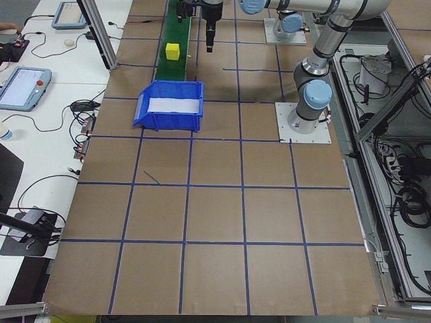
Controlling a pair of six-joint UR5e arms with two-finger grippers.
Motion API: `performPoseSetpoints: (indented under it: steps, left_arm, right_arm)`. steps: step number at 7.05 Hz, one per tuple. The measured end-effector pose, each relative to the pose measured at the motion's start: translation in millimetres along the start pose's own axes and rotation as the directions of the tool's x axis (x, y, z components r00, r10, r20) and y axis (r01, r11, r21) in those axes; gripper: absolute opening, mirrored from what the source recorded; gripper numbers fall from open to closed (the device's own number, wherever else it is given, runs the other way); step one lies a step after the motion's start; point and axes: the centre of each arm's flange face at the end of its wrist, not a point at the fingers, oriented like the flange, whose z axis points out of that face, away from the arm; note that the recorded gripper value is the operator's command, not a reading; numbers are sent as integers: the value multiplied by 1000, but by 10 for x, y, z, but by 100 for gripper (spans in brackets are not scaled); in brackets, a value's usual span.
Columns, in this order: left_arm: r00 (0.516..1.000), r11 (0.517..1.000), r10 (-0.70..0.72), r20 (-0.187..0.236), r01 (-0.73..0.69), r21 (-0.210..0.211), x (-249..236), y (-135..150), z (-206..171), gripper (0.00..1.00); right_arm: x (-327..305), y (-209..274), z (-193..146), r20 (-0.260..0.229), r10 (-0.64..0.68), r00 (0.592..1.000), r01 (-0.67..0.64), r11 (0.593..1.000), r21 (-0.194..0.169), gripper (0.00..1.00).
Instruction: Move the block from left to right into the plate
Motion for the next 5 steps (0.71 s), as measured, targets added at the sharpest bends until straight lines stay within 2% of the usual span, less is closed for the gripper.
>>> performPoseSetpoints:
  steps: [1, 5]
  left_arm:
    - [1000, 1000, 0, -2, 0, -4, 0, -2, -4, 100]
    - [1000, 1000, -3, -10, 3, -8, -5, -14, -2, 100]
  right_arm:
    - [-78, -12, 73, 39, 12, 999, -12, 1000, -14, 100]
    - [-107, -7, 215, 88, 33, 996, -29, 999, -46, 100]
